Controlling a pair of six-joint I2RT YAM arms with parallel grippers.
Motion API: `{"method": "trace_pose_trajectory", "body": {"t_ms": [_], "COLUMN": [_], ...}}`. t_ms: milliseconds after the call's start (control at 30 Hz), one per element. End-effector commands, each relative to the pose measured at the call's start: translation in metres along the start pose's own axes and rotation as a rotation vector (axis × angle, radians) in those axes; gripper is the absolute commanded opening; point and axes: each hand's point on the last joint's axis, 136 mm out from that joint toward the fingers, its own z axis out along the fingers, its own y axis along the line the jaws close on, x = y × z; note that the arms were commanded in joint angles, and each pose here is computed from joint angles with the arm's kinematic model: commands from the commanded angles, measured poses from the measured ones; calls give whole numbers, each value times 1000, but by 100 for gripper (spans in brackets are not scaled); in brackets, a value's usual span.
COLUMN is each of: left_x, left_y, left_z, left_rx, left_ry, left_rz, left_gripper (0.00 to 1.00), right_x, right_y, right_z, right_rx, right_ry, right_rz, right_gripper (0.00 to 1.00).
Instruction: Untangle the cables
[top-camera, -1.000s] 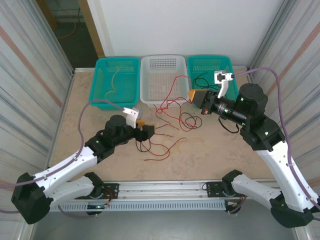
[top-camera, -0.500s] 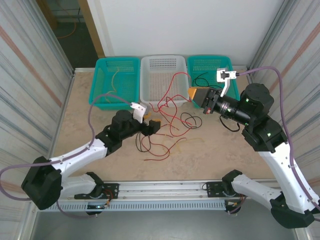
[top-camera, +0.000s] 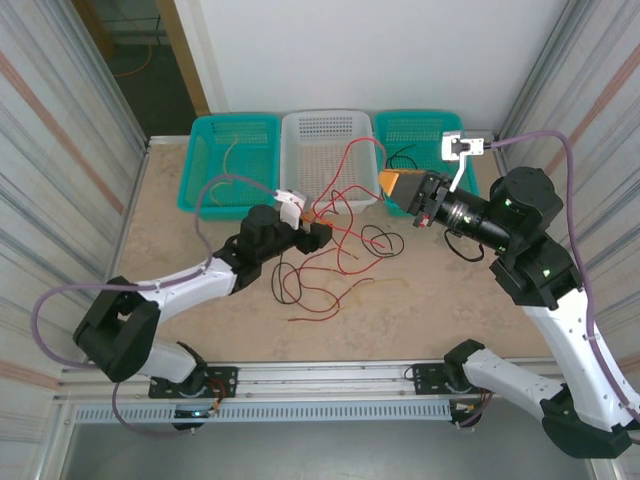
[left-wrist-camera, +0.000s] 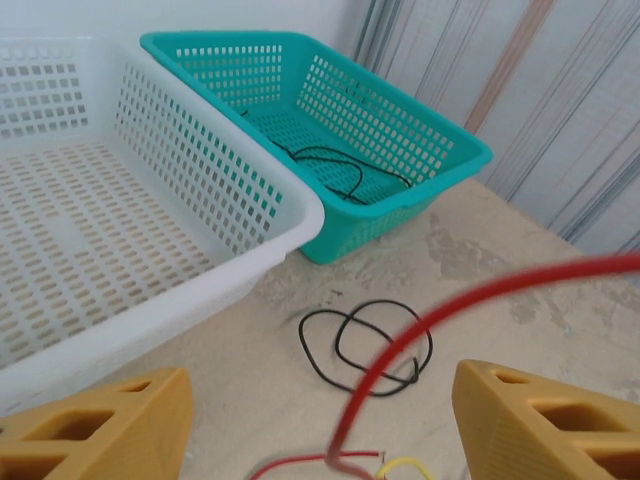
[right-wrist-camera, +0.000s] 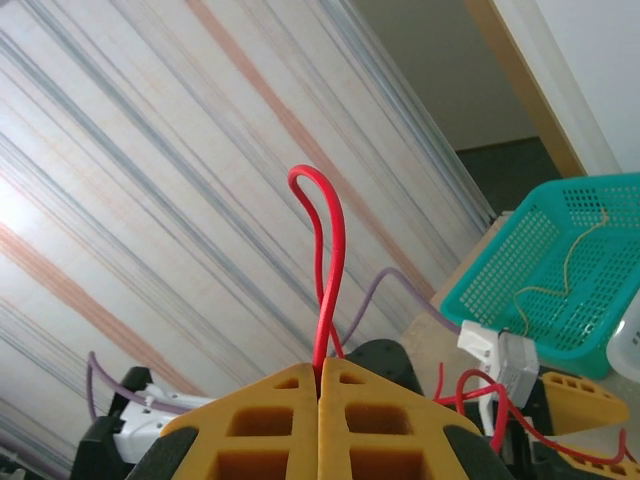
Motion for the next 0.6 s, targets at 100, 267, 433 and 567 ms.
{"method": "trace_pose_trajectory", "body": {"t_ms": [100,267,433,567], "left_x": [-35,-19,18,52], "left_y": [5,10,39,61], "left_z": [14,8,-22,-56], "left_rx": [11,-15,-193,-334], "left_ry": [-92,-49,27,65], "left_rz": [-51,-85,-166,-205], "left_gripper": [34,0,0,0], "right_x": [-16,-29,-48,-64], "right_y": [21,23,24,29], "right_z": [-14,-28,-52,-74], "right_rx": [-54,-26,47,108], "right_ry": [-63,-113,-210,-300], "right_rz": [-23,-58,-118,-180], "right_gripper": [0,0,0,0]}}
